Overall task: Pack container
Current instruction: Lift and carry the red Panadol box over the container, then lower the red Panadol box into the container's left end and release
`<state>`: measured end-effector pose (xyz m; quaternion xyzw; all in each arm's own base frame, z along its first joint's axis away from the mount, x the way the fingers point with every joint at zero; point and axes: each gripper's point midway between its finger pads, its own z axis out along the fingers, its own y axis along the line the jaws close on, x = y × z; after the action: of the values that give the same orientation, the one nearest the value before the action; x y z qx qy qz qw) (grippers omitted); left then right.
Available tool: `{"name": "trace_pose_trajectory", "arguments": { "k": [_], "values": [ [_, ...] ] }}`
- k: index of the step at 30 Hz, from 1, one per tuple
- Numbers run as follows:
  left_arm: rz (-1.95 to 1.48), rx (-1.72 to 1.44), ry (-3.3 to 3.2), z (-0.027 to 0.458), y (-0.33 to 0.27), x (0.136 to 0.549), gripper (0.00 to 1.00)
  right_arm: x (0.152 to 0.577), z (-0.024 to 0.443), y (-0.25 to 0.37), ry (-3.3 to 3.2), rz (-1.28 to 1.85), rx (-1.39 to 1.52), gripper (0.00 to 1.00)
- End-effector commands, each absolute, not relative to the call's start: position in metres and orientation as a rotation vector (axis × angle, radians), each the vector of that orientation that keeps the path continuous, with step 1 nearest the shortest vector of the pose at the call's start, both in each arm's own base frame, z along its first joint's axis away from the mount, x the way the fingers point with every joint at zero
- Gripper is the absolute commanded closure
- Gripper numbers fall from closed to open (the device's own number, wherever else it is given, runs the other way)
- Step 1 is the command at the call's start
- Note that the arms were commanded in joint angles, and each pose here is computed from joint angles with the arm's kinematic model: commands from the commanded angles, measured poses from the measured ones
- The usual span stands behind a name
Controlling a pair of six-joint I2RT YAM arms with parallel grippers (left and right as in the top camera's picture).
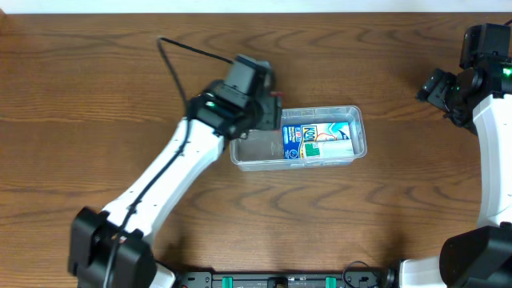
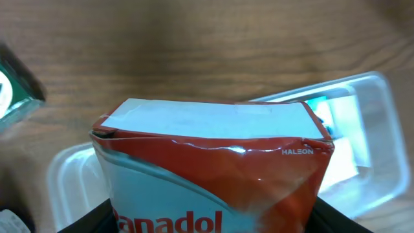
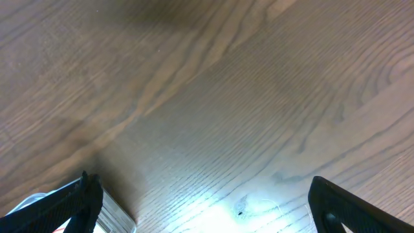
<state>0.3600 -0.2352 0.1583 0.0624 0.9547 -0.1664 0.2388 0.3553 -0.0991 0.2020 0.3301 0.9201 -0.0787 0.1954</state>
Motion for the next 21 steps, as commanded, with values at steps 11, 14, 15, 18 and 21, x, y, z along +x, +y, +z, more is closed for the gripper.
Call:
{"name": "trace_pose_trajectory", "arguments": {
  "k": [11, 14, 15, 18, 21],
  "values": [
    [-0.331, 0.029, 2.72, 0.108, -0.241, 0.368, 0.35, 0.355, 0.202, -0.103, 2.576, -0.235, 0.93, 0.01],
    [-0.316, 0.035, 2.745, 0.102, -0.241, 0.363, 0.35, 0.355, 0.202, -0.103, 2.576, -0.235, 0.93, 0.01],
    [-0.311, 0.038, 2.752, 0.101, -0.24, 0.361, 0.35, 0.355, 0.202, -0.103, 2.576, -0.235, 0.929, 0.01],
    [-0.296, 0.052, 2.774, 0.098, -0.241, 0.355, 0.35, 0.355, 0.202, -0.103, 2.576, -0.235, 0.93, 0.01],
    [-0.28, 0.066, 2.799, 0.095, -0.241, 0.347, 0.36, 0.355, 0.202, -0.103, 2.576, -0.235, 0.93, 0.01]
  ]
}}
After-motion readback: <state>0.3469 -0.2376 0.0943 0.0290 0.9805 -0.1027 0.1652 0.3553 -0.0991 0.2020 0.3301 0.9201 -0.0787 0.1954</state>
